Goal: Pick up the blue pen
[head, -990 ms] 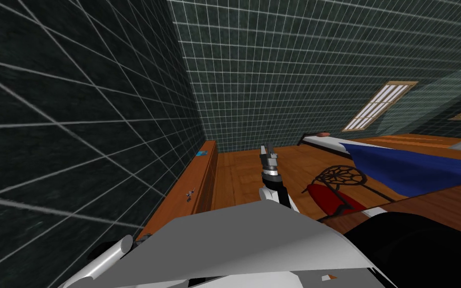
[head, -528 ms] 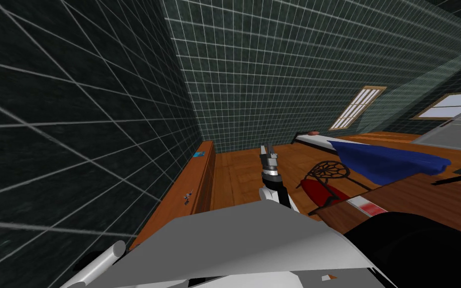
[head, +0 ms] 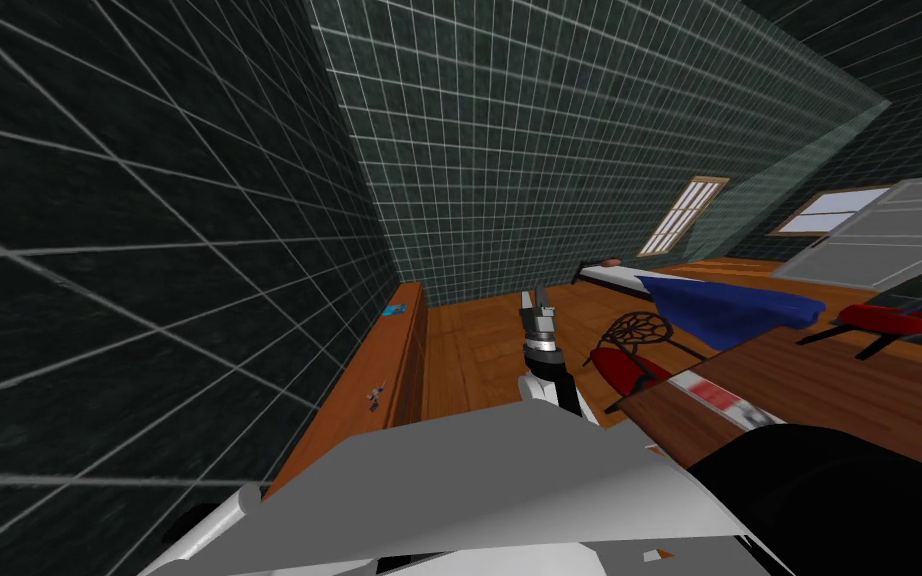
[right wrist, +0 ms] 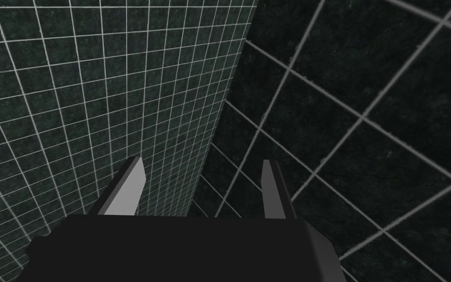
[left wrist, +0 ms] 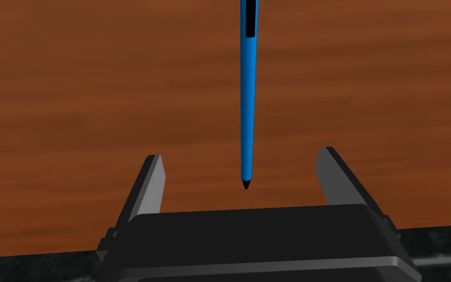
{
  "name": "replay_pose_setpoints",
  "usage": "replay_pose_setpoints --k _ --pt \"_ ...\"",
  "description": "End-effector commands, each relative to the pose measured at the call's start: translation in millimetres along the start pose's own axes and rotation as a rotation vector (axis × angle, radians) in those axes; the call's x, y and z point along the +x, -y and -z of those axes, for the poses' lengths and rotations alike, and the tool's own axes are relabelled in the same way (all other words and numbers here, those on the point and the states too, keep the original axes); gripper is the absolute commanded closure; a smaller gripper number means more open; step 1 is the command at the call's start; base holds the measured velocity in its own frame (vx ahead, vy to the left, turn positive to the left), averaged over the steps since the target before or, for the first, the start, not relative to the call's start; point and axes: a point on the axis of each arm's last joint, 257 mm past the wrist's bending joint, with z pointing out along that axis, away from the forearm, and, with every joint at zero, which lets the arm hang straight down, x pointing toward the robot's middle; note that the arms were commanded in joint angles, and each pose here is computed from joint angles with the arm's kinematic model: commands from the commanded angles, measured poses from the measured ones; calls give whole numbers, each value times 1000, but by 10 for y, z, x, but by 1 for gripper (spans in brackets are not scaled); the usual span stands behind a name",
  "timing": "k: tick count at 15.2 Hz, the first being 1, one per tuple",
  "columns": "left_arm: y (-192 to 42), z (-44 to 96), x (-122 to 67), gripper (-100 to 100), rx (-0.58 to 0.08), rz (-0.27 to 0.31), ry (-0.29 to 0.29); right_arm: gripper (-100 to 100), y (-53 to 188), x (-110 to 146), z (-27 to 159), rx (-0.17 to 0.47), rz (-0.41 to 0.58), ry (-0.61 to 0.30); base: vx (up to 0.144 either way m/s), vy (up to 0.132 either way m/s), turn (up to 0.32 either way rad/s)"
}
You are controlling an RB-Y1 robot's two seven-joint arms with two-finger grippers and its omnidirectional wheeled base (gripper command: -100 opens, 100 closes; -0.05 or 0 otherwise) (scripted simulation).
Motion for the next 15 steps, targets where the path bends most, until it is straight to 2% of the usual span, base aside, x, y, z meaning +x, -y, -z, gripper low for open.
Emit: replay_pose_setpoints --k 1,2,3,7,8,10,11,12,13,15 --pt "17 -60 94 -100 2 8 2 0 0 0 0 0 0 0 -48 94 -53" --pt "6 -24 42 -100 1 2 1 0 0 0 0 0 0 0 -27 51 -24" --pt "10 -29 50 100 2 5 2 0 0 0 0 0 0 0 -10 20 -4" --pt "10 -29 48 100 2 6 2 0 0 0 0 0 0 0 0 0 0" --pt "-3 57 -79 100 1 -4 1 0 0 0 0 0 0 0 25 -59 81" --pt "-12 118 -163 100 2 -11 0 0 0 0 1 0 0 0 62 -113 105" --pt "-5 66 -101 100 2 -2 2 0 0 0 1 0 0 0 43 -68 48" --pt "-74 75 -120 -100 -14 -9 -1 0 0 0 1 0 0 0 46 -108 18" --pt "-237 78 -139 -100 -52 -17 -7 0 0 0 1 0 0 0 100 -152 48" --pt "-358 79 -140 -100 -79 -22 -13 0 0 0 1 0 0 0 156 -101 52"
